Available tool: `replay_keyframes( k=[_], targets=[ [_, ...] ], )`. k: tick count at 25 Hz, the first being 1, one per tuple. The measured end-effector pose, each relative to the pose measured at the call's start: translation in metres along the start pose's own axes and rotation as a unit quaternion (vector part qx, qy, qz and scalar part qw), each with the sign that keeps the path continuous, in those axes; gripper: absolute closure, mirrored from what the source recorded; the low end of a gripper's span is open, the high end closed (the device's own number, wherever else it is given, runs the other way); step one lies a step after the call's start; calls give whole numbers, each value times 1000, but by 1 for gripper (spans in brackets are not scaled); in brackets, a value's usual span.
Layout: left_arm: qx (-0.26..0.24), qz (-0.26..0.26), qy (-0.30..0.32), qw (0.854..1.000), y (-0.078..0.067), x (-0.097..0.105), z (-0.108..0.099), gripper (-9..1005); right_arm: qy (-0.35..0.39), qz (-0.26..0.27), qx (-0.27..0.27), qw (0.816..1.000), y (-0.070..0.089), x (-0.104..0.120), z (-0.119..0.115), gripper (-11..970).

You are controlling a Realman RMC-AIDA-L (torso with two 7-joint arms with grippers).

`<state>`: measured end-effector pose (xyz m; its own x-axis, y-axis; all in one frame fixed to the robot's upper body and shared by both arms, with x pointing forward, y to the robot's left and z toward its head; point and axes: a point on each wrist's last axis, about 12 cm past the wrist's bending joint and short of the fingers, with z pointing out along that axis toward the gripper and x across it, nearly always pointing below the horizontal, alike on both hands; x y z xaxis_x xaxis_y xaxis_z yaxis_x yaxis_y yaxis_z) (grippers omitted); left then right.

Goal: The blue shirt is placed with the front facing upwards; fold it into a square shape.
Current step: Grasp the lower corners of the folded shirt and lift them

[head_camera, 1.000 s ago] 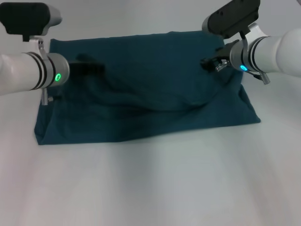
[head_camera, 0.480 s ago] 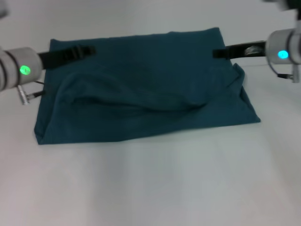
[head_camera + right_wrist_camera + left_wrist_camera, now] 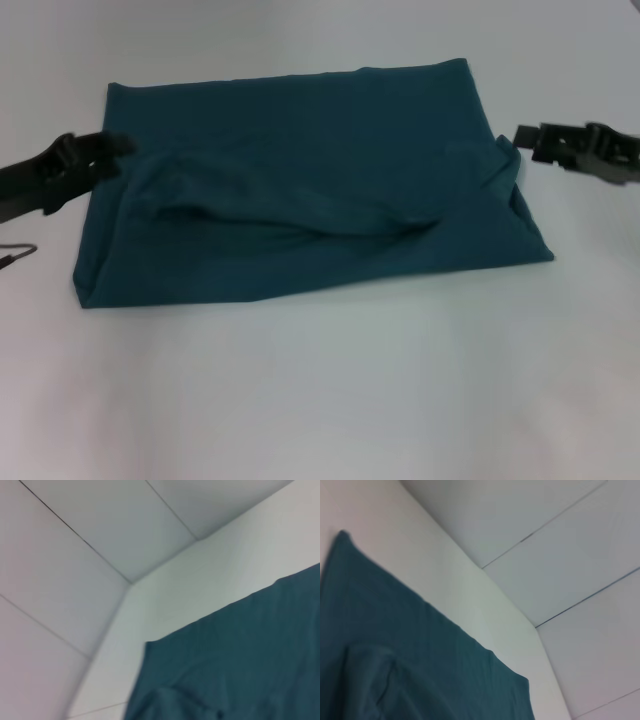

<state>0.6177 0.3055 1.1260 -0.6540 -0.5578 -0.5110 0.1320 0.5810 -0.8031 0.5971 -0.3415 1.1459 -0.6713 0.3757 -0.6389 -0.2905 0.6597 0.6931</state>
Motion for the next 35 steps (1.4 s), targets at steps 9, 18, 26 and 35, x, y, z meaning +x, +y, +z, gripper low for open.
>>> replay_keyframes(
  k=[9, 18, 26, 35],
  targets=[
    [-15, -28, 24, 999, 23, 17, -16, 565, 39, 59, -95, 993, -11, 39, -24, 405],
    [-75, 153, 65, 983, 29, 14, -12, 544, 41, 52, -96, 993, -12, 41, -26, 405],
    [-109, 96, 88, 985, 34, 20, -10, 289, 35, 51, -87, 994, -14, 40, -25, 404],
    [-133, 43, 86, 986, 41, 29, -2, 98, 33, 51, -81, 995, -16, 41, -25, 405]
  ],
)
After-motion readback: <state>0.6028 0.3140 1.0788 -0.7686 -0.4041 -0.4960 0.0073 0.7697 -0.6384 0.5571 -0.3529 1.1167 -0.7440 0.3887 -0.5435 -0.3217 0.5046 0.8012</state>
